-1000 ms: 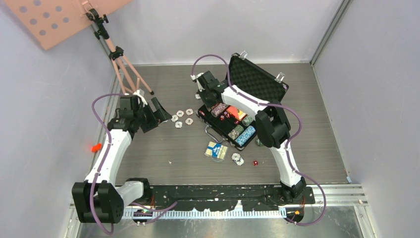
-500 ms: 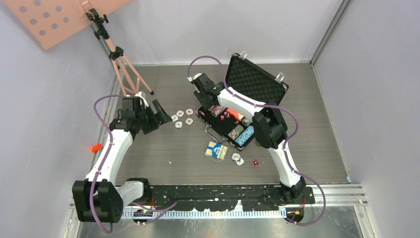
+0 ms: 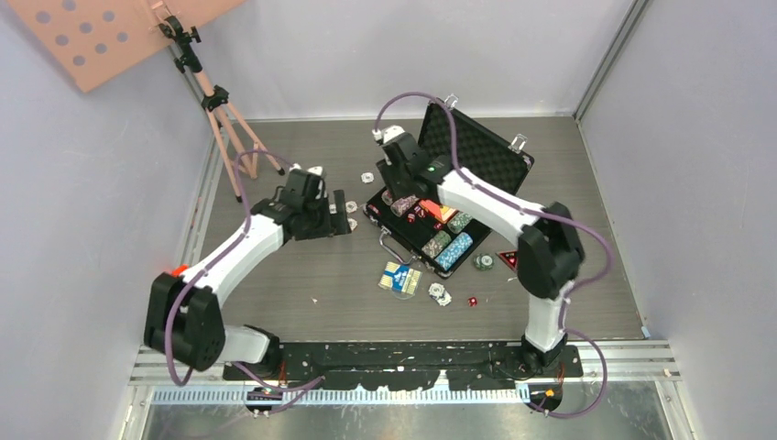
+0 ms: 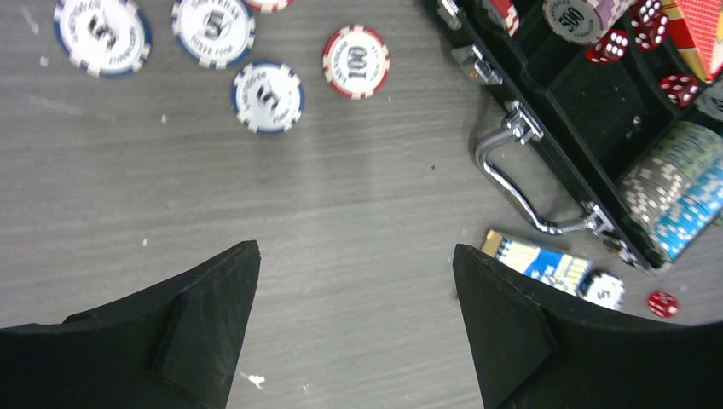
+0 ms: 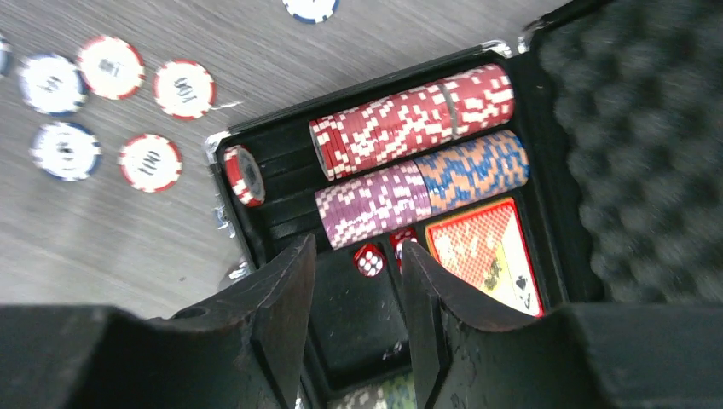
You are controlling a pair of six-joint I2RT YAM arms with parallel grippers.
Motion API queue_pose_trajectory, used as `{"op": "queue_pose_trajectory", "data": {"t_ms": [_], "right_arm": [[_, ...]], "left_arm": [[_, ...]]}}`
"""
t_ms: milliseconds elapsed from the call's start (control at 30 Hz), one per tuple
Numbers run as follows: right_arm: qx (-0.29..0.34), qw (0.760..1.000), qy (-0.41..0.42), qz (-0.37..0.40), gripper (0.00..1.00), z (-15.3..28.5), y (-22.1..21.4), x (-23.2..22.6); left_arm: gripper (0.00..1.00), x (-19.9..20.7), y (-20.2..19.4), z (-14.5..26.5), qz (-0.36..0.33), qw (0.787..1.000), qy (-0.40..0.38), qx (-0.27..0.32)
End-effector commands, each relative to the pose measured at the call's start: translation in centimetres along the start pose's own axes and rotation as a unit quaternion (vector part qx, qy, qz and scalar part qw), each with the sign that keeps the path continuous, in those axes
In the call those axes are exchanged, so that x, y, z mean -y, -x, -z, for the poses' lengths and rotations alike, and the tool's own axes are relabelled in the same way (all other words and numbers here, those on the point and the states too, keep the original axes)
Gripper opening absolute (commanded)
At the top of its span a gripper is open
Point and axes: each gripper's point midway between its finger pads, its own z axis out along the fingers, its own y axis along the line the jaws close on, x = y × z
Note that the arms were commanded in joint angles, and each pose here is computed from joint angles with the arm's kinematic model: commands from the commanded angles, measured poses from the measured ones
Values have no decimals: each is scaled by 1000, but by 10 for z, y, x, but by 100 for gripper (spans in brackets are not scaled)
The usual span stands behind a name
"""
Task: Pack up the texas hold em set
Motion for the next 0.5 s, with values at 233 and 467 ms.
{"op": "queue_pose_trajectory", "data": {"t_ms": [233,467], "right_arm": [[141,979,29,-142,49,115,17,20],[155,976,28,-149,50,153,-8,33]], "left_arm": [[85,8,31,-58,-142,985,86,-43],[77,19,30,-91,-149,983,71,-86]]}}
